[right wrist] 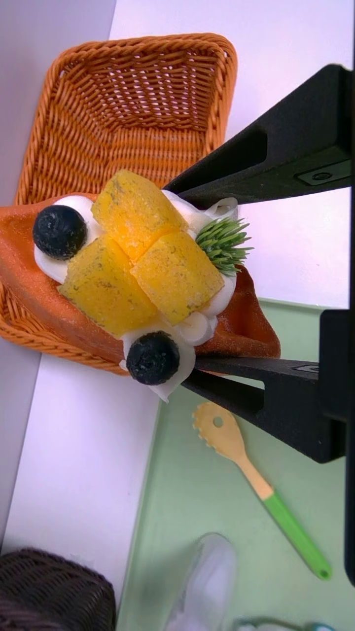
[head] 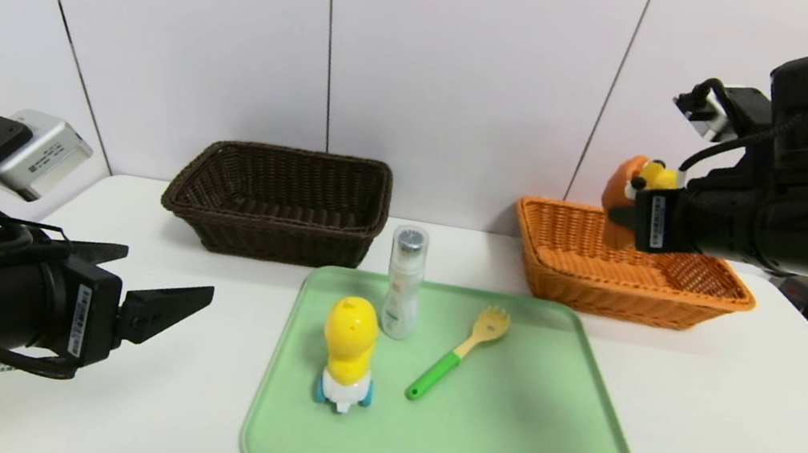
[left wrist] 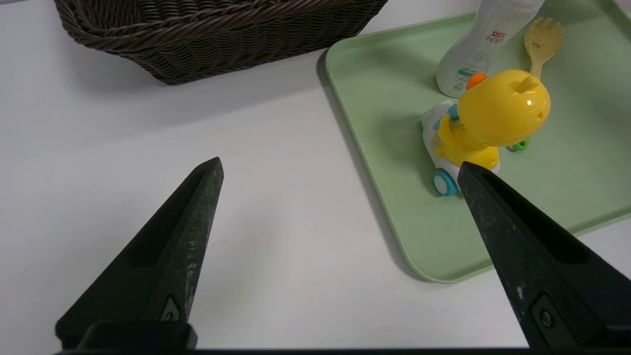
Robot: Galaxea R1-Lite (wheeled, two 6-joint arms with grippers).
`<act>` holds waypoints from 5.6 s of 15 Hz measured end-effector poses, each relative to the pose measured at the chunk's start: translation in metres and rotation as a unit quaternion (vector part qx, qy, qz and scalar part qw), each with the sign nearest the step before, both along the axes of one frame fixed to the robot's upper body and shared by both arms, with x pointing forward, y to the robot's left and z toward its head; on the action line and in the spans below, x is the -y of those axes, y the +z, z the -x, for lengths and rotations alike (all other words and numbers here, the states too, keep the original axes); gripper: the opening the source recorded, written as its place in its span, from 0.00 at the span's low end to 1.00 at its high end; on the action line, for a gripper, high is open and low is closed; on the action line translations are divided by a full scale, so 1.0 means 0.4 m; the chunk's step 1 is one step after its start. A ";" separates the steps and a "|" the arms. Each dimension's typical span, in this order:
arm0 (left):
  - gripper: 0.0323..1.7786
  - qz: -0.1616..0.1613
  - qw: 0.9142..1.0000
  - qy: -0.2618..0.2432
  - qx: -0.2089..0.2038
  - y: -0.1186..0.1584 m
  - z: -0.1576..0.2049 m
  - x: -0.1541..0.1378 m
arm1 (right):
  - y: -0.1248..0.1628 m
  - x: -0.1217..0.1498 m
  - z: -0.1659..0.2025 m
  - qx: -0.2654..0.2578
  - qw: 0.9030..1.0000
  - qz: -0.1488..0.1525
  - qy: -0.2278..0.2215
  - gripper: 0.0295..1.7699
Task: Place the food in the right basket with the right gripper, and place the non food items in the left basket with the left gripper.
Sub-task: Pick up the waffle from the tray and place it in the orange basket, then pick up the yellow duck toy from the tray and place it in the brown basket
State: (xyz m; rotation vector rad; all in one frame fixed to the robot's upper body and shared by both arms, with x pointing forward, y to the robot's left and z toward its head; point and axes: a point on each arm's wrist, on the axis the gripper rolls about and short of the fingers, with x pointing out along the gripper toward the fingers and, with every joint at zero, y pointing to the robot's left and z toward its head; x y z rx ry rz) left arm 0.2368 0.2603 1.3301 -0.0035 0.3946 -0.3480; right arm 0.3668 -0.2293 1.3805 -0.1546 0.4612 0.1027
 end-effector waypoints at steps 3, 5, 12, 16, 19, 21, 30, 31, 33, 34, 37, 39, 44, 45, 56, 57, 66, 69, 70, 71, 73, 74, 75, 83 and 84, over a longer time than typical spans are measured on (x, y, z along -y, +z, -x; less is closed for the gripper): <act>0.95 0.000 1.000 0.000 -0.001 -0.003 0.003 -0.001 | -0.009 0.019 -0.045 -0.005 1.000 0.004 -0.014 0.48; 0.95 0.000 1.000 0.001 -0.001 -0.003 0.004 -0.003 | -0.007 0.038 -0.079 -0.002 1.000 0.007 -0.019 0.48; 0.95 0.000 1.000 0.001 0.000 -0.003 0.005 -0.003 | -0.017 0.099 -0.205 -0.001 0.999 0.011 -0.039 0.48; 0.95 -0.001 1.000 0.004 0.001 -0.002 0.007 -0.004 | -0.040 0.118 -0.257 -0.037 0.998 0.018 -0.054 0.48; 0.95 -0.001 1.000 0.004 0.001 -0.005 0.012 -0.007 | -0.051 0.125 -0.283 -0.075 0.995 0.022 -0.066 0.48; 0.95 -0.002 1.000 0.004 0.000 -0.008 0.017 -0.010 | -0.064 0.128 -0.288 -0.109 0.991 0.025 -0.069 0.48; 0.95 -0.002 1.000 0.004 0.002 -0.007 0.017 -0.010 | -0.126 0.124 -0.318 -0.158 0.984 0.016 -0.078 0.48; 0.95 -0.002 1.000 0.003 0.002 -0.007 0.016 -0.009 | -0.134 0.123 -0.321 -0.162 0.984 0.016 -0.078 0.48; 0.95 -0.002 1.000 0.003 0.001 -0.008 0.016 -0.009 | -0.150 0.122 -0.328 -0.171 0.982 0.018 -0.078 0.48; 0.95 -0.002 1.000 0.003 0.001 -0.008 0.015 -0.009 | -0.159 0.122 -0.332 -0.175 0.981 0.019 -0.078 0.48; 0.95 -0.003 1.000 0.003 0.000 -0.009 0.014 -0.008 | -0.178 0.120 -0.340 -0.184 0.980 0.018 -0.080 0.48; 0.95 -0.003 1.000 0.003 -0.001 -0.011 0.014 -0.008 | -0.181 0.120 -0.342 -0.184 0.980 0.020 -0.079 0.59; 0.95 -0.004 1.000 0.003 -0.003 -0.012 0.012 -0.007 | -0.170 0.121 -0.338 -0.177 0.981 0.019 -0.081 0.78; 0.95 -0.004 1.000 0.003 -0.003 -0.012 0.012 -0.007 | -0.165 0.121 -0.335 -0.176 0.981 0.019 -0.081 0.80; 0.95 -0.004 1.000 0.003 -0.003 -0.013 0.012 -0.007 | -0.068 0.133 -0.226 -0.149 0.987 0.017 -0.051 0.93; 0.95 -0.004 1.000 0.003 -0.003 -0.011 0.012 -0.007 | -0.048 0.134 -0.206 -0.140 0.989 0.019 -0.043 0.93; 0.95 -0.012 1.000 0.000 0.003 -0.011 0.014 -0.008 | 0.061 0.165 0.083 -0.093 0.996 0.007 0.009 0.96; 0.95 -0.011 1.000 -0.002 0.004 -0.009 0.014 -0.007 | 0.054 0.180 0.209 -0.086 0.996 -0.003 0.028 0.96; 0.95 -0.011 1.000 -0.002 0.003 -0.010 0.014 -0.007 | 0.041 0.184 0.246 -0.088 0.996 -0.004 0.032 0.96; 0.95 -0.011 1.000 -0.003 0.002 -0.012 0.014 -0.007 | 0.025 0.187 0.282 -0.091 0.995 -0.005 0.038 0.96; 0.95 -0.013 1.000 -0.003 0.001 -0.013 0.015 -0.008 | -0.019 0.187 0.344 -0.095 0.994 -0.004 0.055 0.96; 0.95 -0.012 1.000 -0.003 0.001 -0.014 0.015 -0.008 | -0.043 0.186 0.366 -0.093 0.994 -0.004 0.065 0.96; 0.95 -0.012 1.000 -0.003 0.001 -0.014 0.015 -0.008 | -0.070 0.183 0.384 -0.089 0.993 -0.003 0.076 0.96; 0.95 -0.013 1.000 -0.001 0.004 -0.013 0.030 0.020 | -0.165 0.175 0.435 -0.074 0.991 -0.001 0.113 0.96; 0.95 -0.012 1.000 0.000 0.008 -0.009 0.034 0.028 | -0.168 0.175 0.436 -0.076 0.991 -0.002 0.113 0.96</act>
